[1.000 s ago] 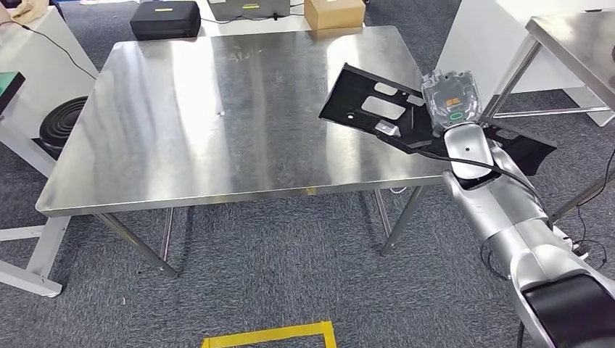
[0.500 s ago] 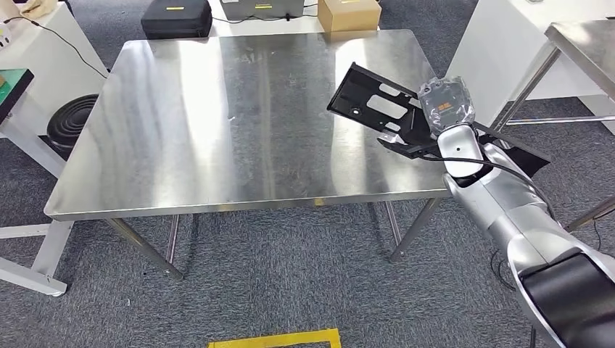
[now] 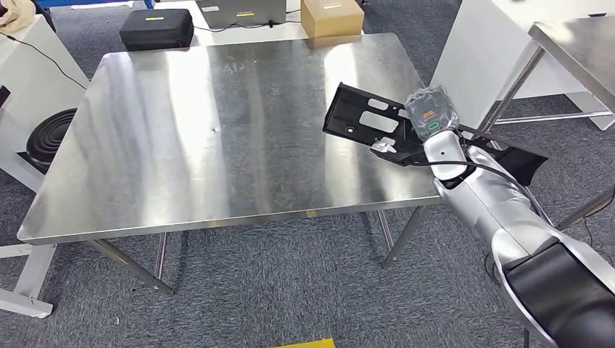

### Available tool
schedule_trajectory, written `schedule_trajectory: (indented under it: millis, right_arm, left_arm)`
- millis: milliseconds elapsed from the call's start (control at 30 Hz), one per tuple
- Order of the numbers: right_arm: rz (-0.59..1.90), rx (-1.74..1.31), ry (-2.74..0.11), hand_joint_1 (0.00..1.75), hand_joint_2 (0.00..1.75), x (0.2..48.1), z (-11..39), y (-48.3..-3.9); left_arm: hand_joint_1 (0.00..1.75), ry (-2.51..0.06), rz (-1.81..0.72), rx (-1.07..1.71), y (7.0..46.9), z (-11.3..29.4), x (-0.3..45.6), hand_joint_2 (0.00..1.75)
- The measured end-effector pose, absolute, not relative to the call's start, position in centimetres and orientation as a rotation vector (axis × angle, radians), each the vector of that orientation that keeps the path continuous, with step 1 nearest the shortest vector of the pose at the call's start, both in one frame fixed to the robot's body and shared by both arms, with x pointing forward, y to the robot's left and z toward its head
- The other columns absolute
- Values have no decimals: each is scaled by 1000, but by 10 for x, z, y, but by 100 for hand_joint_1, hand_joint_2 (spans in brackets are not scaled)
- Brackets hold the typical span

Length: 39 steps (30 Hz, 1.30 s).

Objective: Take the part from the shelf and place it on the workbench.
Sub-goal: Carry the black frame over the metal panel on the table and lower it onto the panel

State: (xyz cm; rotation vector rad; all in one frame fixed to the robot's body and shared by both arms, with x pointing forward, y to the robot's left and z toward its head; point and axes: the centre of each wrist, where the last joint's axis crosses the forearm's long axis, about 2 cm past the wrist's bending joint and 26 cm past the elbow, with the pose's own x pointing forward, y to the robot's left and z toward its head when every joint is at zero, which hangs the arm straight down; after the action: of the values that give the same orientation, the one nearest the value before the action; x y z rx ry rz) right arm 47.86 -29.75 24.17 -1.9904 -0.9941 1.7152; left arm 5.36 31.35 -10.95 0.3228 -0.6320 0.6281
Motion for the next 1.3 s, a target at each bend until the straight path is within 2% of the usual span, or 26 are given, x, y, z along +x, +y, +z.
schedule_trajectory:
  millis: [367,533,1000,1300]
  right_arm:
    - [1753,-1980,-894,175,175,485,248,-295]
    - [1739,-2011,-902,175,175,493,270,-285]
    - [1750,-2018,-928,175,175,495,276,-268]
    - [1813,-2082,-1074,175,175,499,312,-213]
  left_arm:
    - [0,-638,611,317,316,-109,57,175]
    - [0,-638,609,314,317,-109,57,175]
    - [0,-637,605,320,320,-109,56,175]
    - [0,-644,587,325,322,-108,61,175]
